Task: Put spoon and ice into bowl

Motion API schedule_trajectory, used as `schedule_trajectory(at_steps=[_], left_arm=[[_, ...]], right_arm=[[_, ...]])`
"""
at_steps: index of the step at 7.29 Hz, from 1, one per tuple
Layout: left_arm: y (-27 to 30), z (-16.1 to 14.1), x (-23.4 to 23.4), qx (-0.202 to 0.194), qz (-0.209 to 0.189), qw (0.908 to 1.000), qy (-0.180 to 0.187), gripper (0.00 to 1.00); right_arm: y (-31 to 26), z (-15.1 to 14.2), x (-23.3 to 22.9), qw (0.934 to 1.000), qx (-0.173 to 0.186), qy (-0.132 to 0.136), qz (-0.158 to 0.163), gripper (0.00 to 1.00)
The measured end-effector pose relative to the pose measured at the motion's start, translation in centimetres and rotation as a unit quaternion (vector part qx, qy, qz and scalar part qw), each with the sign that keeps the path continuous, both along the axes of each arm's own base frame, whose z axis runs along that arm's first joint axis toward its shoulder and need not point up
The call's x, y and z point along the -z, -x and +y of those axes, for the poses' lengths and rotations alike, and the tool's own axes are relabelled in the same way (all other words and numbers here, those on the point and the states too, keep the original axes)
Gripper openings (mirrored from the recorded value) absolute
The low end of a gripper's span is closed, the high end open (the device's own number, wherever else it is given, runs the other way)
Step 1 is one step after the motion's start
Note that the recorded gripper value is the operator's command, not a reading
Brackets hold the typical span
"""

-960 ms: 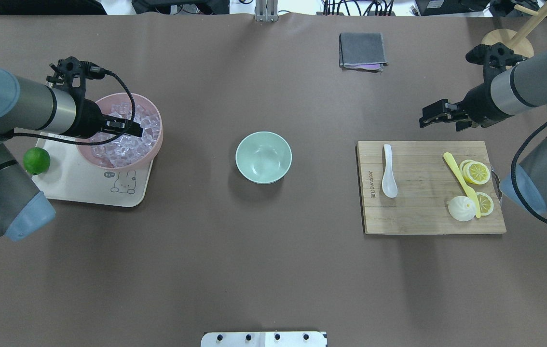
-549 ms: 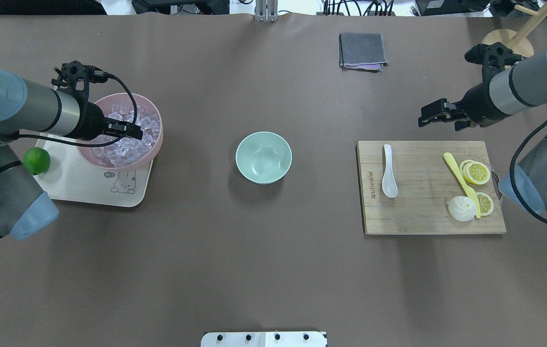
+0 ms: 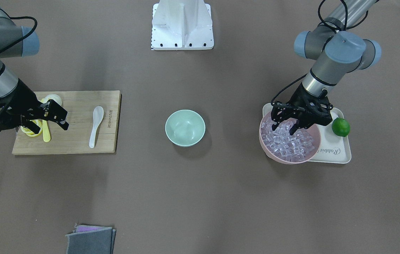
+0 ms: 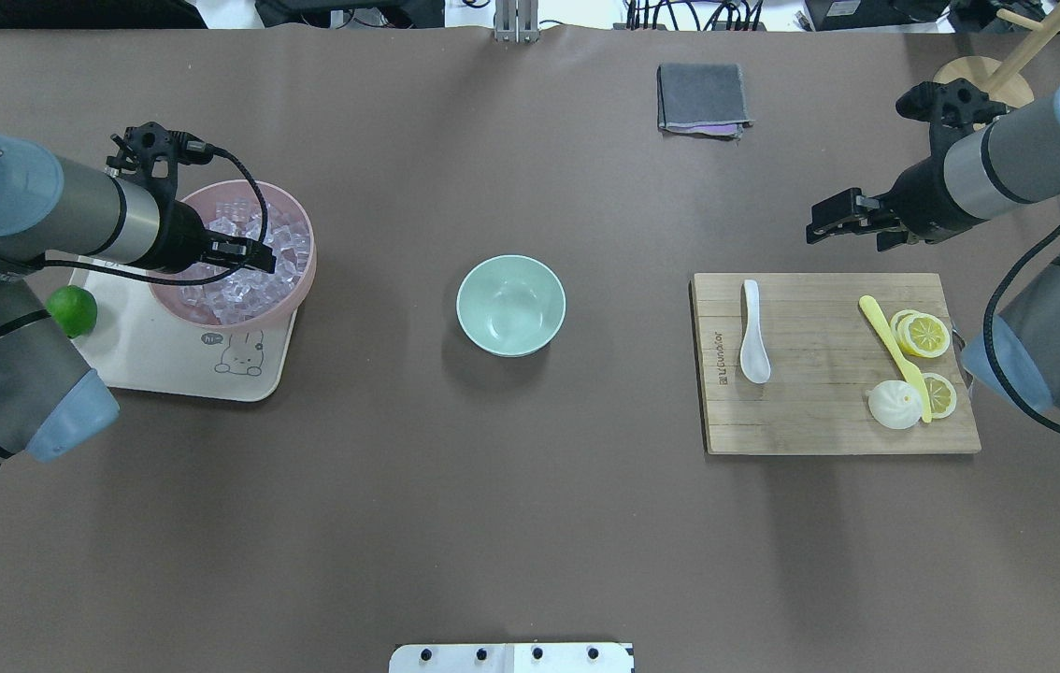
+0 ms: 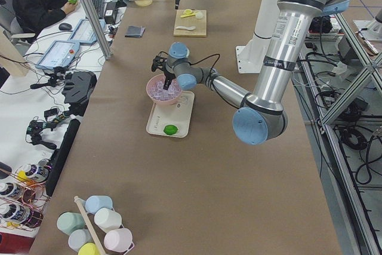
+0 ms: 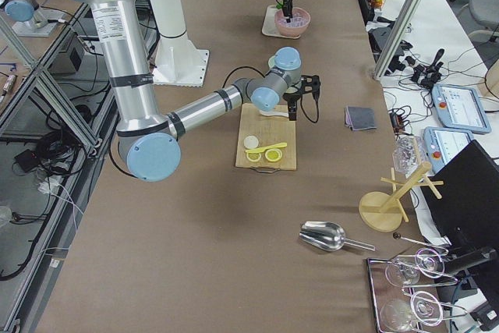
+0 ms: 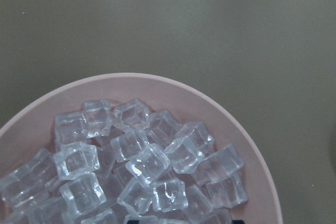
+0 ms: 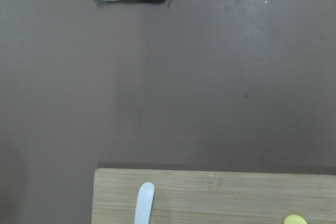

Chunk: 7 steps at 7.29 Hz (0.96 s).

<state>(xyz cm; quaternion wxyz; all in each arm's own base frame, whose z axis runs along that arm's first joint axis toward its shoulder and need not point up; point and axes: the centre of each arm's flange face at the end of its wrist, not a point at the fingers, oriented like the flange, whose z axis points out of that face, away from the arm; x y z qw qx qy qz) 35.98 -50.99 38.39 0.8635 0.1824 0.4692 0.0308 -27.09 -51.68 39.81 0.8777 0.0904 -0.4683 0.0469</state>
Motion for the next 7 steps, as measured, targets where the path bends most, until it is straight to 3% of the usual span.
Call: schedule_trajectory(at_steps=[7], left_arm=[[-0.9, -1.6, -0.3, 0.003, -0.004, 1.0, 0.004, 0.58]], right_arm=[[0.1, -0.1, 0.5, 1.0, 0.001, -0.001, -0.002, 1.0]])
